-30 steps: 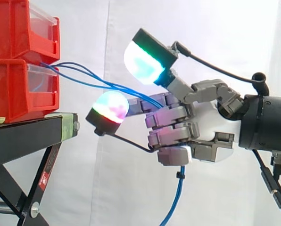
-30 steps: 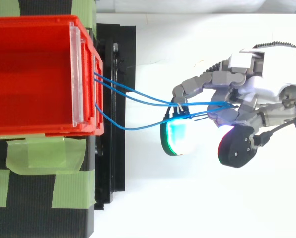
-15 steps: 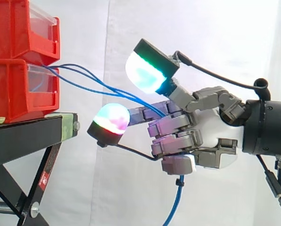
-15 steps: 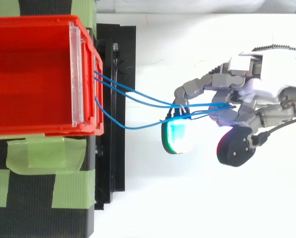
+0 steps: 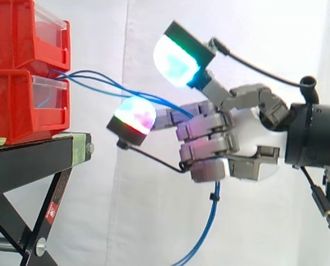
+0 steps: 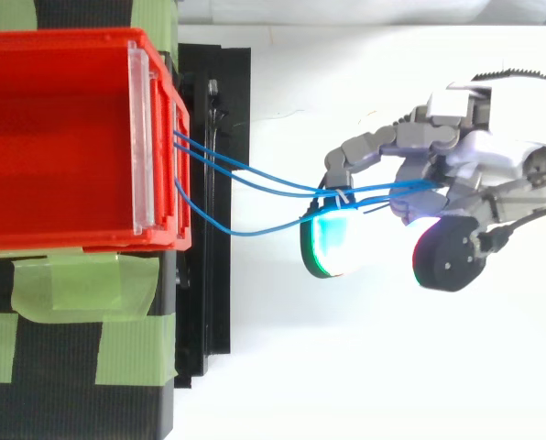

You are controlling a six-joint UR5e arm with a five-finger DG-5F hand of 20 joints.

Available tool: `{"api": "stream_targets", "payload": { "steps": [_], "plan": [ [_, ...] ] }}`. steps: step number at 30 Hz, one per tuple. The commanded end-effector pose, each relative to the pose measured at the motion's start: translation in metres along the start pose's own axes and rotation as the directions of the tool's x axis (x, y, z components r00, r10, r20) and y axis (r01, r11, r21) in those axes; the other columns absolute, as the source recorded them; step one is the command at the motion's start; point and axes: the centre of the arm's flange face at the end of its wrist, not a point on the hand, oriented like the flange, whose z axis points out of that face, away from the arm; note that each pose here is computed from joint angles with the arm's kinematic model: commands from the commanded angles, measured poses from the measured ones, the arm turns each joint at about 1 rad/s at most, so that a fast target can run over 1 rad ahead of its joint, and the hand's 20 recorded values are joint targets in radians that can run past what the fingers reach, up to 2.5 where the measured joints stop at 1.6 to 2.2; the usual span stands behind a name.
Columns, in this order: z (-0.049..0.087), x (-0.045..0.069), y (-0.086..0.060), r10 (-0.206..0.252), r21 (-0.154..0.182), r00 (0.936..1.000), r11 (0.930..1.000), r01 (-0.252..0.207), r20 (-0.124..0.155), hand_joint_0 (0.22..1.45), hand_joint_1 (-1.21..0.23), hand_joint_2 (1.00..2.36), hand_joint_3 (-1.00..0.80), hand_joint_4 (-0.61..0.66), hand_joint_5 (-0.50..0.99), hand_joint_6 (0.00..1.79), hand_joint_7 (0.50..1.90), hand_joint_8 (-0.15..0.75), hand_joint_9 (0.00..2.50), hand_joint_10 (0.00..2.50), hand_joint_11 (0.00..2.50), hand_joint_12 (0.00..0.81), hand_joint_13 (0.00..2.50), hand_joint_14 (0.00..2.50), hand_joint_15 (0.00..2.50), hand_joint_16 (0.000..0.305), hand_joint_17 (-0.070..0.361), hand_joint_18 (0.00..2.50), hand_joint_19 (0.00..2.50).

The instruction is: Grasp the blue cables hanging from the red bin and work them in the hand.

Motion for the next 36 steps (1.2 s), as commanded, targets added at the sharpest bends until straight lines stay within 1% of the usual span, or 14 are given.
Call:
{"api": "stream_targets", "payload": {
  "steps": [1,4,5,6,8,13,15,20,22,24,27,31,36],
  "plan": [
    [-0.001,0.0,0.018,0.007,-0.024,1.0,0.9997,-0.007,0.001,0.9,-0.67,1.0,-0.91,0.22,0.05,0.48,1.16,0.397,1.6,2.5,2.5,0.554,1.8,2.5,1.66,0.169,0.127,2.22,0.69],
    [-0.003,-0.001,0.024,0.008,-0.014,1.0,0.9999,-0.008,0.003,0.9,-0.66,1.0,-0.9,0.22,0.05,0.48,1.16,0.392,1.6,2.5,2.5,0.553,1.8,2.5,1.66,0.167,0.126,2.22,0.69],
    [-0.004,-0.001,0.024,0.007,-0.009,1.0,0.9999,-0.007,0.004,0.9,-0.66,1.0,-0.89,0.22,0.05,0.48,1.16,0.392,1.6,2.5,2.5,0.553,1.8,2.5,1.66,0.169,0.127,2.23,0.69],
    [-0.005,-0.003,0.022,0.006,0.003,1.0,1.0,-0.006,0.008,0.9,-0.66,1.0,-0.89,0.22,0.05,0.48,1.16,0.392,1.6,2.5,2.5,0.553,1.8,2.5,1.67,0.169,0.127,2.22,0.69],
    [-0.005,-0.004,0.022,0.006,0.008,0.9999,1.0,-0.006,0.01,0.91,-0.66,1.01,-0.87,0.22,0.05,0.48,1.16,0.392,1.6,2.5,2.5,0.552,1.8,2.5,1.67,0.167,0.125,2.22,0.69],
    [-0.005,-0.004,0.023,0.007,0.004,0.9999,1.0,-0.007,0.011,0.92,-0.65,1.01,-0.84,0.21,0.06,0.49,1.15,0.386,1.6,2.5,2.5,0.549,1.79,2.5,1.66,0.166,0.125,2.22,0.7],
    [-0.005,-0.006,0.022,0.006,0.006,0.9999,1.0,-0.006,0.014,0.93,-0.65,1.01,-0.84,0.21,0.06,0.49,1.15,0.386,1.6,2.5,2.5,0.547,1.79,2.5,1.66,0.166,0.124,2.22,0.7],
    [-0.005,-0.008,0.022,-0.001,0.005,0.9998,1.0,0.0,0.017,0.93,-0.65,1.01,-0.84,0.21,0.06,0.49,1.15,0.386,1.6,2.5,2.5,0.545,1.78,2.5,1.66,0.168,0.126,2.22,0.69],
    [-0.005,-0.01,0.023,-0.001,0.005,0.9998,1.0,0.001,0.022,0.93,-0.65,1.01,-0.85,0.22,0.06,0.49,1.15,0.387,1.6,2.5,2.5,0.546,1.78,2.5,1.66,0.163,0.122,2.22,0.71],
    [-0.005,-0.011,0.023,-0.001,0.006,0.9997,1.0,0.001,0.024,0.93,-0.65,1.01,-0.85,0.21,0.05,0.49,1.16,0.387,1.6,2.5,2.5,0.543,1.78,2.5,1.66,0.168,0.126,2.22,0.69],
    [-0.005,-0.014,0.023,-0.005,0.004,0.9995,1.0,0.004,0.031,0.92,-0.65,1.01,-0.85,0.22,0.06,0.48,1.16,0.388,1.59,2.5,2.5,0.543,1.78,2.5,1.66,0.165,0.124,2.21,0.69],
    [-0.005,-0.018,0.023,-0.003,0.001,0.9987,1.0,0.003,0.051,0.92,-0.65,1.01,-0.86,0.21,0.06,0.47,1.15,0.381,1.59,2.5,2.5,0.541,1.77,2.5,1.65,0.163,0.122,2.21,0.68],
    [-0.004,-0.018,0.024,-0.006,-0.008,0.9984,0.9999,0.007,0.056,0.92,-0.66,1.01,-0.86,0.21,0.06,0.43,1.16,0.385,1.58,2.5,2.5,0.539,1.77,2.5,1.65,0.167,0.125,2.2,0.7]
  ]
}}
